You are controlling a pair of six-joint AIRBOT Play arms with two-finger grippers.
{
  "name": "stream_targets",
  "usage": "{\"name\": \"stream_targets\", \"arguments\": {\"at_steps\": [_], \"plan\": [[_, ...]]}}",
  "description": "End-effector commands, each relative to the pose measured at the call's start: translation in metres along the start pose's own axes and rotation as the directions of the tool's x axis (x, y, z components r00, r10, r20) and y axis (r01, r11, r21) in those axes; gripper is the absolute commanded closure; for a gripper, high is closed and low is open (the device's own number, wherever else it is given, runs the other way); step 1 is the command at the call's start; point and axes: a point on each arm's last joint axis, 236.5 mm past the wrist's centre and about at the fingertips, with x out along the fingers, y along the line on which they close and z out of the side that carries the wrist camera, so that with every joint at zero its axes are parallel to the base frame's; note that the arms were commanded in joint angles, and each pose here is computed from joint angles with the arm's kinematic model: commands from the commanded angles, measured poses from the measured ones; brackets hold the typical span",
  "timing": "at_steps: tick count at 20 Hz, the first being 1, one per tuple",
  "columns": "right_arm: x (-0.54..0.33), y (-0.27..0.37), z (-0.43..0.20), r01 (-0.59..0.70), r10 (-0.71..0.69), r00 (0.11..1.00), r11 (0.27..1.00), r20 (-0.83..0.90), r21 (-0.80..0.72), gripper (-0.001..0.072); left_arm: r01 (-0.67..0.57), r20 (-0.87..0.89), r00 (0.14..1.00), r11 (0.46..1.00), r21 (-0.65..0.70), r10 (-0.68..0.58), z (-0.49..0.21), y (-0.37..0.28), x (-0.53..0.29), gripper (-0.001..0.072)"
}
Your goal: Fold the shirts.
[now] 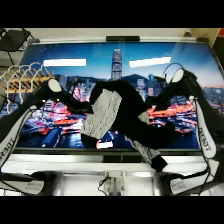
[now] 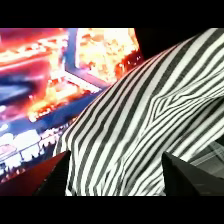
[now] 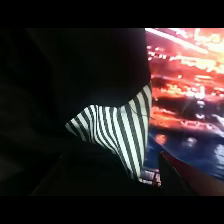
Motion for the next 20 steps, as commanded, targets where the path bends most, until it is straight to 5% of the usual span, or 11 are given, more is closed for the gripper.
{"name": "stream_targets", "arguments": {"at_steps": [1, 3, 5, 7, 8, 9, 10, 11, 15, 17, 20], "plan": [[0.034, -0.004, 0.002, -0.040, 0.039, 0.998, 0.999, -0.058, -0.007, 0.0033, -0.003, 0.005, 1.000, 1.000, 0.025, 0.003, 0.002, 0.000, 0.033, -0.0013], [0.041, -0.007, 0.008, -0.037, 0.037, 0.998, 0.999, -0.047, 0.000, 0.0032, -0.003, 0.025, 1.000, 1.000, 0.027, 0.002, 0.008, -0.002, 0.041, 0.0037], [0.047, -0.008, 0.015, -0.045, 0.046, 0.999, 0.999, -0.029, 0.014, 0.0033, 0.026, 0.023, 0.999, 1.000, 0.010, -0.026, 0.008, -0.008, 0.041, 0.0444], [0.056, -0.004, 0.020, -0.053, 0.053, 0.998, 0.998, -0.021, 0.020, 0.0033, 0.032, 0.018, 0.999, 0.998, 0.052, -0.033, 0.009, -0.011, 0.037, 0.0617], [0.061, -0.001, 0.021, -0.050, 0.050, 0.999, 0.999, -0.021, 0.019, 0.0039, 0.035, 0.017, 0.999, 0.996, 0.086, -0.037, 0.011, -0.014, 0.033, 0.0649], [0.067, 0.002, 0.023, -0.044, 0.045, 0.999, 0.999, -0.021, 0.013, 0.0198, 0.040, 0.022, 0.999, 0.993, 0.112, -0.042, 0.015, -0.019, 0.027, 0.0650], [0.071, 0.006, 0.025, -0.038, 0.038, 0.999, 0.999, -0.016, 0.000, 0.0520, 0.040, 0.036, 0.998, 0.991, 0.127, -0.044, 0.022, -0.023, 0.019, 0.0650], [0.070, 0.012, 0.028, -0.039, 0.039, 0.999, 0.999, -0.004, -0.005, 0.0636, 0.042, 0.064, 0.997, 0.989, 0.144, -0.051, 0.033, -0.029, 0.007, 0.0650], [-0.032, 0.018, 0.104, 0.111, -0.064, 0.941, 0.986, 0.331, -0.122, 0.0650, -0.006, 0.385, 0.918, 0.971, 0.238, -0.089, 0.128, -0.049, -0.121, 0.0650], [-0.151, 0.041, 0.162, 0.207, -0.061, 0.744, 0.968, 0.665, -0.143, 0.0649, -0.068, 0.611, 0.783, 0.958, 0.278, -0.121, 0.170, -0.070, -0.232, 0.0650], [-0.401, 0.111, 0.173, 0.301, 0.076, 0.104, 0.948, 0.992, -0.104, 0.0649, -0.098, 0.884, 0.368, 0.934, 0.345, -0.288, 0.174, -0.132, -0.431, 0.0650]]}}
